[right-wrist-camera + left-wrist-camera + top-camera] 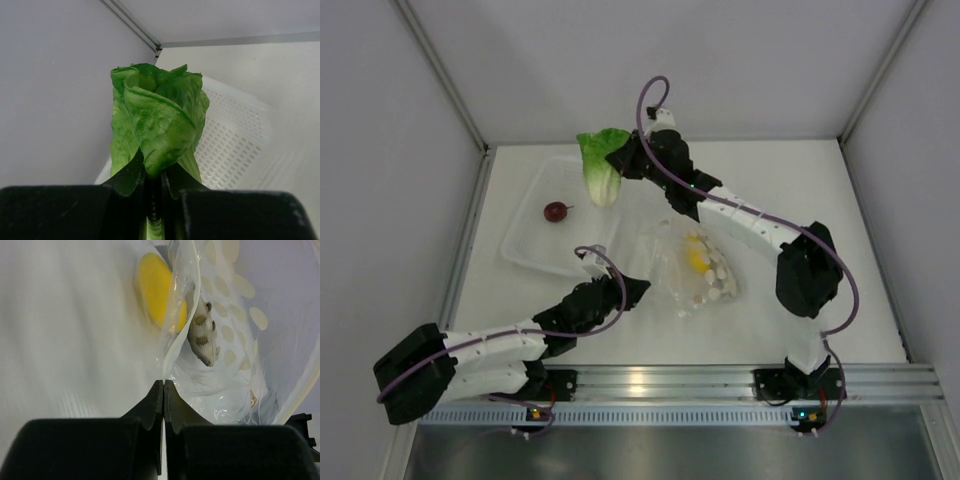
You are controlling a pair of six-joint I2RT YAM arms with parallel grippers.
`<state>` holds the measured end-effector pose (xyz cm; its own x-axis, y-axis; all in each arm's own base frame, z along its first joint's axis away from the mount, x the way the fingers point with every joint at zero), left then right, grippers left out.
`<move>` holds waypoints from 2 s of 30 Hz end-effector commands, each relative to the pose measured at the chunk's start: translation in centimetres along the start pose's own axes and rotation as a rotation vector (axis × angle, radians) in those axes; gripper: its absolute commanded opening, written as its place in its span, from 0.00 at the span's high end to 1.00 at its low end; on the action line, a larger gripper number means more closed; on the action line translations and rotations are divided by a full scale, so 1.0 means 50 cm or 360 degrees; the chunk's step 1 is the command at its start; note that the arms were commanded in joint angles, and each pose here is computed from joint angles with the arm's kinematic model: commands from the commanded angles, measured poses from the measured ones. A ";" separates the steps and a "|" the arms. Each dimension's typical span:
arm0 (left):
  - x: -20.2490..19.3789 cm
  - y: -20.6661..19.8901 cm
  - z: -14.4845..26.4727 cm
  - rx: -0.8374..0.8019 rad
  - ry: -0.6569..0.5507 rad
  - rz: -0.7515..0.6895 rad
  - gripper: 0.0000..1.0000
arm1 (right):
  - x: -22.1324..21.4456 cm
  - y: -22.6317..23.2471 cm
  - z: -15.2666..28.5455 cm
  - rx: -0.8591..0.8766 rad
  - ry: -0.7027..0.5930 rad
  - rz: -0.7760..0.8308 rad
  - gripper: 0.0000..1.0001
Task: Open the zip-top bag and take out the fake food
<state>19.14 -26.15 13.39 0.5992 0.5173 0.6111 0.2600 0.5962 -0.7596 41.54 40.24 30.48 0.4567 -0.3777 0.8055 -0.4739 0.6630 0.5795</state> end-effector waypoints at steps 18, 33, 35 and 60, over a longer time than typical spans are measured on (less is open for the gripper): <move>0.034 -0.015 0.028 -0.0058 -0.0107 0.0015 1.00 | -0.087 0.075 -0.090 0.0049 0.0254 0.0313 0.17; 0.100 -0.095 0.016 -0.0075 -0.0178 -0.0050 1.00 | 0.047 0.017 0.168 -0.0329 0.0273 0.0673 0.24; 0.114 -0.113 0.014 -0.0087 -0.0197 -0.0047 1.00 | 0.045 -0.004 0.202 -0.0386 0.0287 0.0685 0.24; 0.128 -0.187 -0.026 -0.0163 -0.0145 -0.0022 1.00 | -0.080 -0.187 0.518 -0.0833 0.0585 0.0787 0.62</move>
<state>21.44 -28.45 21.65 0.5370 0.5429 0.6457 0.3098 0.5850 -0.7495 25.28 20.23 25.00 0.5444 0.2070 0.8129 -0.3516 0.9362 -0.0029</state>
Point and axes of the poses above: each gripper's point midway between its finger pads, its own z axis back along the fingers, its own y axis along the line the jaws close on, x = y × z, the point moved 2 cm from there along z, back along the fingers, and after that the axes turned 2 degrees about z, right-handed, at the moved point
